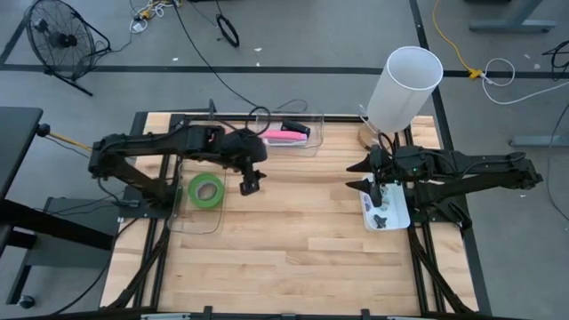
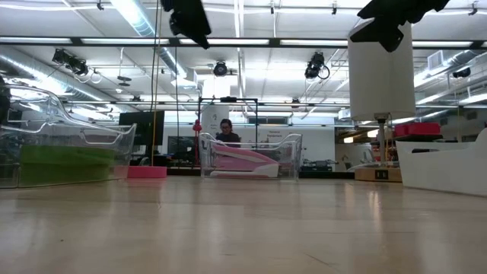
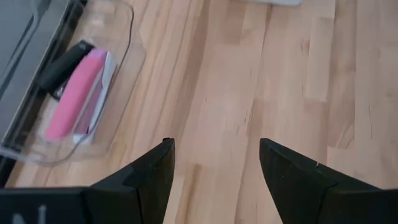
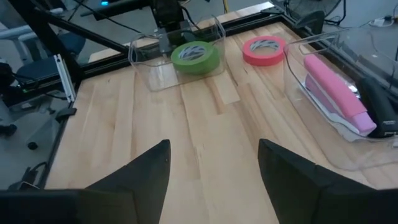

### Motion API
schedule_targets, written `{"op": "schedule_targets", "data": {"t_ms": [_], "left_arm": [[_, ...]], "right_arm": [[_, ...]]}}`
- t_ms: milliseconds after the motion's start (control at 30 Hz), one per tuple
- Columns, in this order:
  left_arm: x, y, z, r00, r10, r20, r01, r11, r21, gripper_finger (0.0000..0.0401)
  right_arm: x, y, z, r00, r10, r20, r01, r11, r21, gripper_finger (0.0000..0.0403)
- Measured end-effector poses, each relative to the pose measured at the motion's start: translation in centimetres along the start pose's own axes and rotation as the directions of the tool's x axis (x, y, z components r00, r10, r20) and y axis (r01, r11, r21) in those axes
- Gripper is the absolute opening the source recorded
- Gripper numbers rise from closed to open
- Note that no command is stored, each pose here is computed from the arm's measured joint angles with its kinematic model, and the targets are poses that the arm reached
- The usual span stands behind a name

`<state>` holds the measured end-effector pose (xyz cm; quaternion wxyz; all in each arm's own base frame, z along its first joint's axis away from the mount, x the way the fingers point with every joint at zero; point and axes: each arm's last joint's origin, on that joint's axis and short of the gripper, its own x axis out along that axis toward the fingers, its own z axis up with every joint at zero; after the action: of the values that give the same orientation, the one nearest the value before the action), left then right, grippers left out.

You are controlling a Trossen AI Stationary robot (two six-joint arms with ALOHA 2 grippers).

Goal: Pick and place Stapler, Stapler remover, tape
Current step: Put the pink tape into the bottom transparent bin

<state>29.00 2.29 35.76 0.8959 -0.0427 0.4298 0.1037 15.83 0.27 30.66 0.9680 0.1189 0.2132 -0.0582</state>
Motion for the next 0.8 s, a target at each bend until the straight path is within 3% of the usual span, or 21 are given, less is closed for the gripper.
{"op": "schedule_targets", "data": {"t_ms": [200,800], "left_arm": [[-0.7,0.4,-3.1,1.000,-0.001,0.008,0.001,1.000,0.002,0.0236],[-3.4,1.8,-11.6,0.999,0.006,0.041,-0.006,1.000,0.002,0.0236]], "right_arm": [[0.0,0.0,0.0,1.000,-0.004,0.003,0.004,0.998,-0.070,0.0239],[0.0,-0.4,0.2,0.991,-0.130,0.042,0.132,0.989,-0.068,0.0239]]}}
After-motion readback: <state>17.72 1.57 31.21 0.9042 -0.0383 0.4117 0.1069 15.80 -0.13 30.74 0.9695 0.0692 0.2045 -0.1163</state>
